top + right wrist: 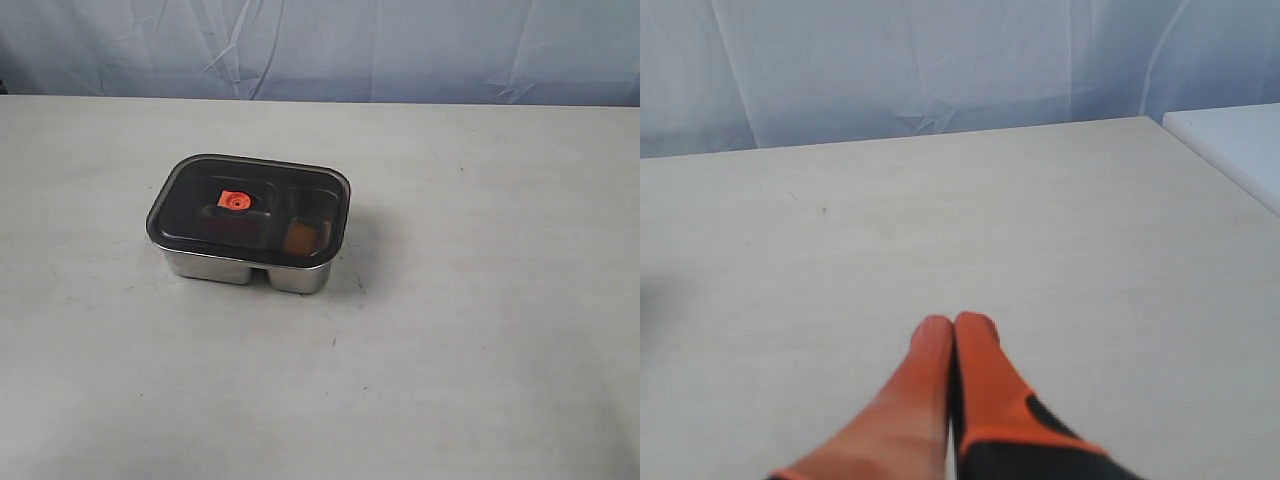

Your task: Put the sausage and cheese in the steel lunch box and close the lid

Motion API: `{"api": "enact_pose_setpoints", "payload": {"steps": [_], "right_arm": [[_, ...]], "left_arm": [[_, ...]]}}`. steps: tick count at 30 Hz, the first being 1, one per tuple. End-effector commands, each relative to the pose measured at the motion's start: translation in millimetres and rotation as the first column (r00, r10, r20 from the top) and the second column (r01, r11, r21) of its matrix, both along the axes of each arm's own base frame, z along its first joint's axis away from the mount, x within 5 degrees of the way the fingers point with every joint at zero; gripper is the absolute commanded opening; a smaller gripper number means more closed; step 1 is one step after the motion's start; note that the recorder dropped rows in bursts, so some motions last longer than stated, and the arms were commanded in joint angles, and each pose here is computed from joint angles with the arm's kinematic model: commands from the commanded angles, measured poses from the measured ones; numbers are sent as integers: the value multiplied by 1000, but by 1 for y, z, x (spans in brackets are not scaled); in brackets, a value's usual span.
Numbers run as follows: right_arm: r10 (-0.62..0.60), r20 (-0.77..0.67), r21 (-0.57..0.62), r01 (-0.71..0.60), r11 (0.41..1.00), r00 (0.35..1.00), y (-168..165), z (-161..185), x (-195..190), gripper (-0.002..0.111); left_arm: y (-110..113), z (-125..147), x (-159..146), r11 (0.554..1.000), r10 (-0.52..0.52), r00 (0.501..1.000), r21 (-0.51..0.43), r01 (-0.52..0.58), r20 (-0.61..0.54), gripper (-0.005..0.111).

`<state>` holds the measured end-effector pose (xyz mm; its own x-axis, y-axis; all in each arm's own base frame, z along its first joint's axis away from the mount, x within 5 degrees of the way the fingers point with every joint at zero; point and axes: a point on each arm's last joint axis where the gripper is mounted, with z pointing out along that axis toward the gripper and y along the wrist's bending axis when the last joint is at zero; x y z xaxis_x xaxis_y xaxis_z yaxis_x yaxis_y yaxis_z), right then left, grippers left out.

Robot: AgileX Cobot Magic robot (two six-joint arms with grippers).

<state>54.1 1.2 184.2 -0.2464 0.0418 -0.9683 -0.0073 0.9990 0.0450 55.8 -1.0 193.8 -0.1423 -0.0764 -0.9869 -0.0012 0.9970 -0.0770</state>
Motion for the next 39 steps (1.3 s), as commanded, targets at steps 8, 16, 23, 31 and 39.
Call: {"api": "enact_pose_setpoints", "payload": {"steps": [8, 16, 23, 31, 39], "right_arm": [[-2, 10, -5, 2, 1000, 1000, 0, 0, 0, -1], [-2, 10, -5, 2, 1000, 1000, 0, 0, 0, -1], [-2, 15, -1, 2, 1000, 1000, 0, 0, 0, -1], [-2, 15, -1, 2, 1000, 1000, 0, 0, 0, -1], [-2, 15, -1, 2, 1000, 1000, 0, 0, 0, -1]], "left_arm": [[0, 0, 0, 1000, 4, 1000, -20, -3, 13, 0], [0, 0, 0, 1000, 5, 1000, -2, -5, 13, 0], [0, 0, 0, 1000, 5, 1000, 4, -5, 13, 0], [0, 0, 0, 1000, 5, 1000, 8, -5, 13, 0], [0, 0, 0, 1000, 5, 1000, 8, -5, 13, 0]]}}
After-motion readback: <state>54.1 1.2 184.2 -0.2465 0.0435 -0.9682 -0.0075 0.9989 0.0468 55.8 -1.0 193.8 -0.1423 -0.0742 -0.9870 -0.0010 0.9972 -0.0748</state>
